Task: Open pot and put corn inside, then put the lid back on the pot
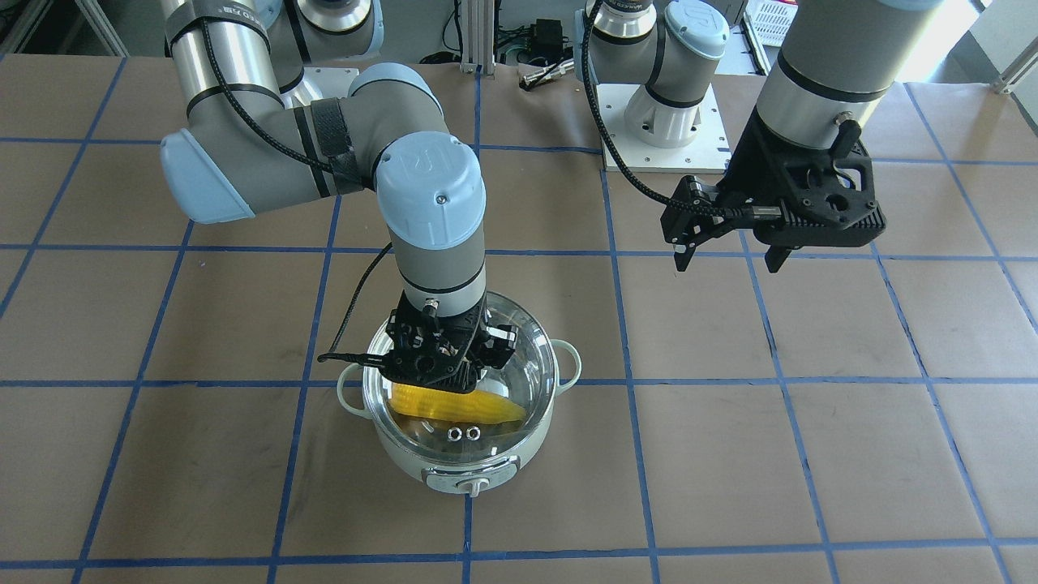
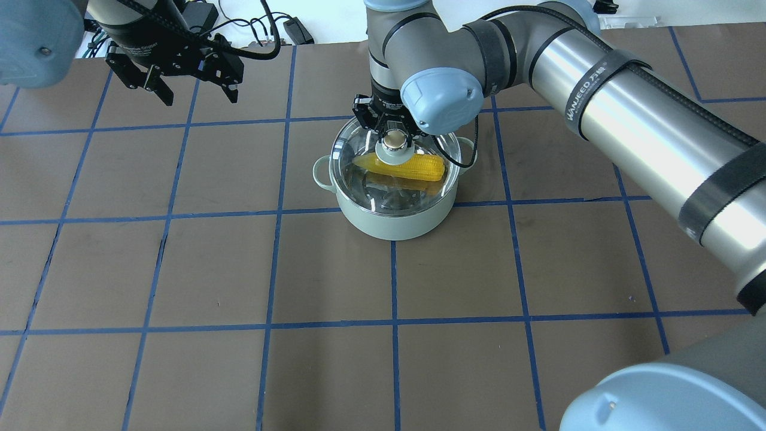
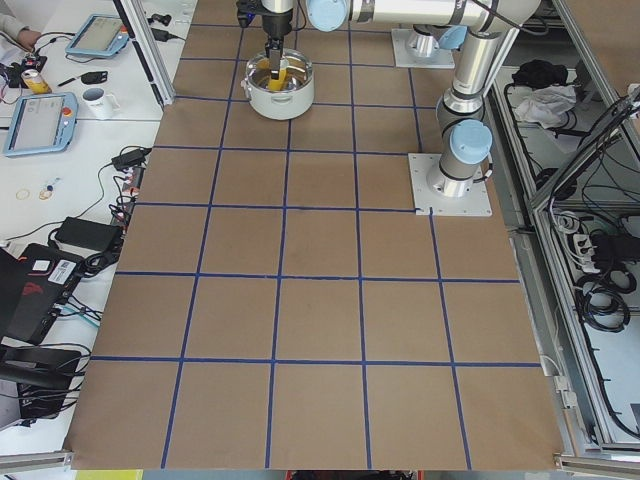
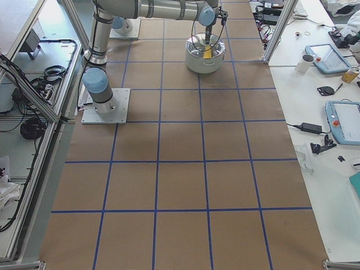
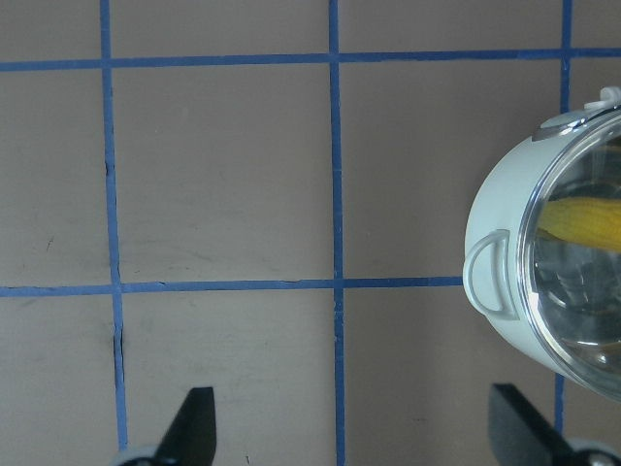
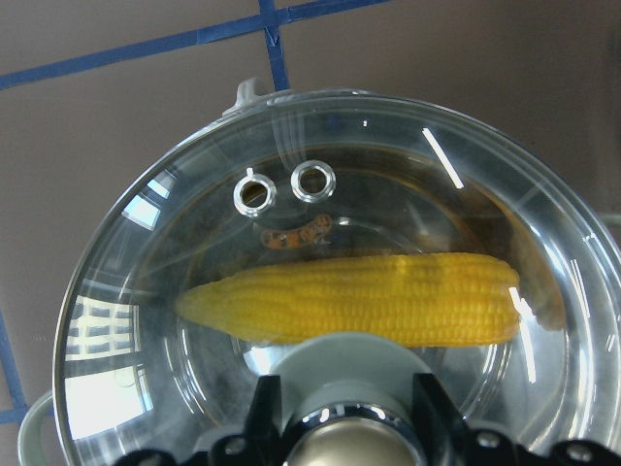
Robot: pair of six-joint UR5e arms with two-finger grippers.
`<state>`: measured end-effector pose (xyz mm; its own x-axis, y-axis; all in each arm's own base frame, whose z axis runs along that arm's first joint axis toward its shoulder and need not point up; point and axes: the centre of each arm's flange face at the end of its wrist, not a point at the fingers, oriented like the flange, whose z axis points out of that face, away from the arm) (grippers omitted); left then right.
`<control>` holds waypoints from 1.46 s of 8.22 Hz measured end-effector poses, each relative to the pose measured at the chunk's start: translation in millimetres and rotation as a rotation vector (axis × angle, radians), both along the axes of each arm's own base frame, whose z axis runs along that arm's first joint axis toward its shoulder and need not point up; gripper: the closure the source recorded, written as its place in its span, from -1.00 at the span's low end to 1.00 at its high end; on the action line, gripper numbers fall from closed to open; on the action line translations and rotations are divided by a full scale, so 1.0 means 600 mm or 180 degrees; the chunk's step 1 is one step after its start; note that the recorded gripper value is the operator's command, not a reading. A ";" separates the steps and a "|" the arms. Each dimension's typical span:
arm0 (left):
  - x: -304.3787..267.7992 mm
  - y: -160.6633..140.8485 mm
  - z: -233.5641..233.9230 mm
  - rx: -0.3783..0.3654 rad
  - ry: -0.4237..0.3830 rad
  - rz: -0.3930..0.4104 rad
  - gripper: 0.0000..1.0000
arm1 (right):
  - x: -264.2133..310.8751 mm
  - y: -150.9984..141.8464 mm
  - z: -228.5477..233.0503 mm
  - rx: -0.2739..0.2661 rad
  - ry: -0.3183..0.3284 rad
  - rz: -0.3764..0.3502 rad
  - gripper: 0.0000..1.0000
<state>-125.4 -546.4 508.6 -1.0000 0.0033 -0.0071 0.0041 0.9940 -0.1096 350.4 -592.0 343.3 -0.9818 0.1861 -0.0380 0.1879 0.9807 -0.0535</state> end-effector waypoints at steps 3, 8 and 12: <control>0.000 0.004 0.008 -0.0029 -0.0009 -0.0008 -1.00 | -0.001 0.001 0.010 -0.0028 0.0000 0.0049 -1.00; 0.000 0.004 0.011 -0.0041 -0.0009 -0.0008 -1.00 | -0.076 0.047 0.125 -0.0228 0.0168 0.0314 -1.00; 0.001 -0.004 0.007 -0.0085 -0.0020 0.0025 -1.00 | -0.285 0.165 0.230 -0.0056 0.0210 0.0342 -1.00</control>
<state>-124.7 -548.9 512.9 -0.9999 -0.0048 -0.0134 -0.0030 0.9907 -0.1360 179.4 -493.0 481.4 -0.9965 0.0795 0.0251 0.0773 0.9938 -0.0797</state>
